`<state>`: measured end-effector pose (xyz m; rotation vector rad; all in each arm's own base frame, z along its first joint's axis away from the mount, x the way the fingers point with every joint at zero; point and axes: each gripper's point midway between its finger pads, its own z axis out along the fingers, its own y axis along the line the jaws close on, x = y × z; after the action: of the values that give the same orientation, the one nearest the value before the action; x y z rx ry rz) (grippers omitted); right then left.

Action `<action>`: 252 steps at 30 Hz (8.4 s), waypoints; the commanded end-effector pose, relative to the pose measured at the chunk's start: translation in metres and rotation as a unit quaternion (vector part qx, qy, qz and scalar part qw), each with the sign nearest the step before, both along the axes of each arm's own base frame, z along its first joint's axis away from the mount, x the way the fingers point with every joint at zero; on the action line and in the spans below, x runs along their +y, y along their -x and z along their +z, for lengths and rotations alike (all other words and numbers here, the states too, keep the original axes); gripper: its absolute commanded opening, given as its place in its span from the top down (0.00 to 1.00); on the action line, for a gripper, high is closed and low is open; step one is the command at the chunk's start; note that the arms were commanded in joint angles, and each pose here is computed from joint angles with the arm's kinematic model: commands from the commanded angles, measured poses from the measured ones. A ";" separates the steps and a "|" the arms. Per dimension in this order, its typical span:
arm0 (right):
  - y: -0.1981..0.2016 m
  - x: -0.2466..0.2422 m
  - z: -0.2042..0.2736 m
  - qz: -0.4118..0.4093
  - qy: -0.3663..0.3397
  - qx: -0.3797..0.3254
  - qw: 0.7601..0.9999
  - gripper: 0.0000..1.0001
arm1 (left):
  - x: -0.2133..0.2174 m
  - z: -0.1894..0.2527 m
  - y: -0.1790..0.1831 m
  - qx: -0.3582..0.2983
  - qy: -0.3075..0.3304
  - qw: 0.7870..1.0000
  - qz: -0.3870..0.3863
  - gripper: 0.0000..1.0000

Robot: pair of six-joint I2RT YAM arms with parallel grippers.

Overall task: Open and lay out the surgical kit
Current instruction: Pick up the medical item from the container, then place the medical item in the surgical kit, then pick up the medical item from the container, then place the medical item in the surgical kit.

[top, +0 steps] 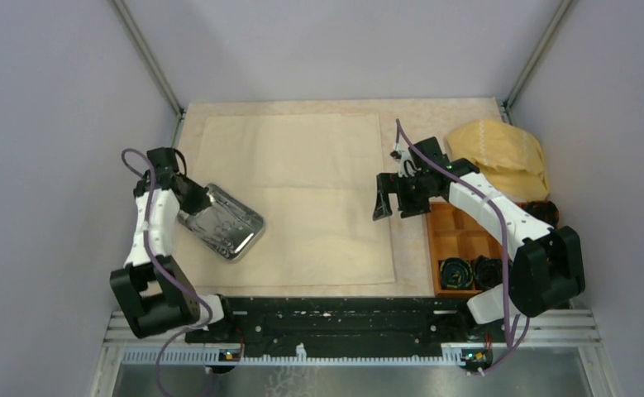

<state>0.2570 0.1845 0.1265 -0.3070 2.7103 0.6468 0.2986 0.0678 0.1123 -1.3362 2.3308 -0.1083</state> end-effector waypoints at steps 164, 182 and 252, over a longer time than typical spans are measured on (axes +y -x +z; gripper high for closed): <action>0.036 0.071 0.008 0.281 0.095 -0.297 0.907 0.34 | 0.001 -0.045 -0.083 0.029 -0.029 0.984 -0.172 0.66; 0.034 0.066 0.017 0.275 0.101 -0.311 0.904 0.34 | 0.017 -0.041 -0.109 -0.004 -0.032 0.994 -0.108 0.78; 0.059 0.151 0.190 0.240 -0.318 -0.281 0.873 0.29 | -0.262 0.246 0.023 -0.567 0.211 0.587 -0.538 1.00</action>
<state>0.2083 0.3127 0.2019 -0.9094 2.0532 0.9387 0.3259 -0.1555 0.2471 -0.1135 1.9346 -1.2549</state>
